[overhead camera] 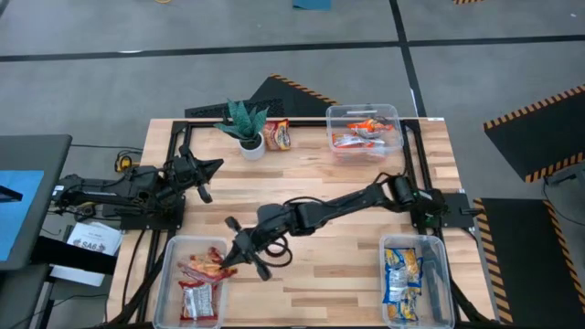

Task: Sort Maruchan noodles
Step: Put the red noodle pack into the bottom left transparent bin

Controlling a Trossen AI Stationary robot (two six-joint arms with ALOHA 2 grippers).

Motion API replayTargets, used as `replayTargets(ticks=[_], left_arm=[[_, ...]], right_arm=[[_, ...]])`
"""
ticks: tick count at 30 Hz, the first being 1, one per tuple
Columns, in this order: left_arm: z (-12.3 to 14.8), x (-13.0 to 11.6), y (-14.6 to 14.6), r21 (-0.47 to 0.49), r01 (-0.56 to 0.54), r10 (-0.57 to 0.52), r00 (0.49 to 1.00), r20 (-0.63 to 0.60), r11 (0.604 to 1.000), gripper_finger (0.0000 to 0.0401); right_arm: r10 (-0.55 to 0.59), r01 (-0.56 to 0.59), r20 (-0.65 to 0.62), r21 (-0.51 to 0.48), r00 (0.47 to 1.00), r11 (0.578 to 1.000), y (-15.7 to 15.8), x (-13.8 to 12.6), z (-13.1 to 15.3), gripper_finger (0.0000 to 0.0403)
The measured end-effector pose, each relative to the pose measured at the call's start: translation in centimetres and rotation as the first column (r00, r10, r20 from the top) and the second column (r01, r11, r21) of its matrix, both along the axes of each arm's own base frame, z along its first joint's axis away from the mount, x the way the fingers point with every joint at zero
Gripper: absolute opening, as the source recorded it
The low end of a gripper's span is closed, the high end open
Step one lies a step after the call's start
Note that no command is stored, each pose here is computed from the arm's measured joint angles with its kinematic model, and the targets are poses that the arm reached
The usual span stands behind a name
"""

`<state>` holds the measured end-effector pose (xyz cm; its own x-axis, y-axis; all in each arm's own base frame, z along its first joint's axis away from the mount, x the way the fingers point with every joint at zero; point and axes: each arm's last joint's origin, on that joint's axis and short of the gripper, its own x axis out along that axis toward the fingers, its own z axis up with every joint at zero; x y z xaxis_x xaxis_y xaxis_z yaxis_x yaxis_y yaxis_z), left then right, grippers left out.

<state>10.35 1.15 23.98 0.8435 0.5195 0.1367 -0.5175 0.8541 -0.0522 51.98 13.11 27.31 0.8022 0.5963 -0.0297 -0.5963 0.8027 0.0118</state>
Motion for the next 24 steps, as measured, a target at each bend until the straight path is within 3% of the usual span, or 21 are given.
replayTargets(ticks=[5,10,18,24], left_arm=[[0.0,0.0,0.0,0.0,0.0,0.0,1.0,0.0,1.0,0.0],[0.0,0.0,0.0,0.0,0.0,0.0,1.0,-0.001,1.0,0.0],[0.0,0.0,0.0,0.0,0.0,0.0,1.0,-0.001,1.0,0.0],[0.0,0.0,0.0,0.0,0.0,0.0,1.0,-0.004,1.0,0.0]], right_arm=[[0.025,-0.025,0.039,0.02,0.999,0.999,-0.1,1.5,0.3,0.0006],[0.013,-0.013,-0.003,0.077,1.0,0.997,-0.3,2.6,-0.7,0.0028],[-0.037,0.041,-0.039,0.116,0.999,0.992,-1.9,3.1,-0.8,0.0145],[-0.067,0.078,-0.134,0.074,0.989,0.994,-3.7,1.9,1.6,0.0227]])
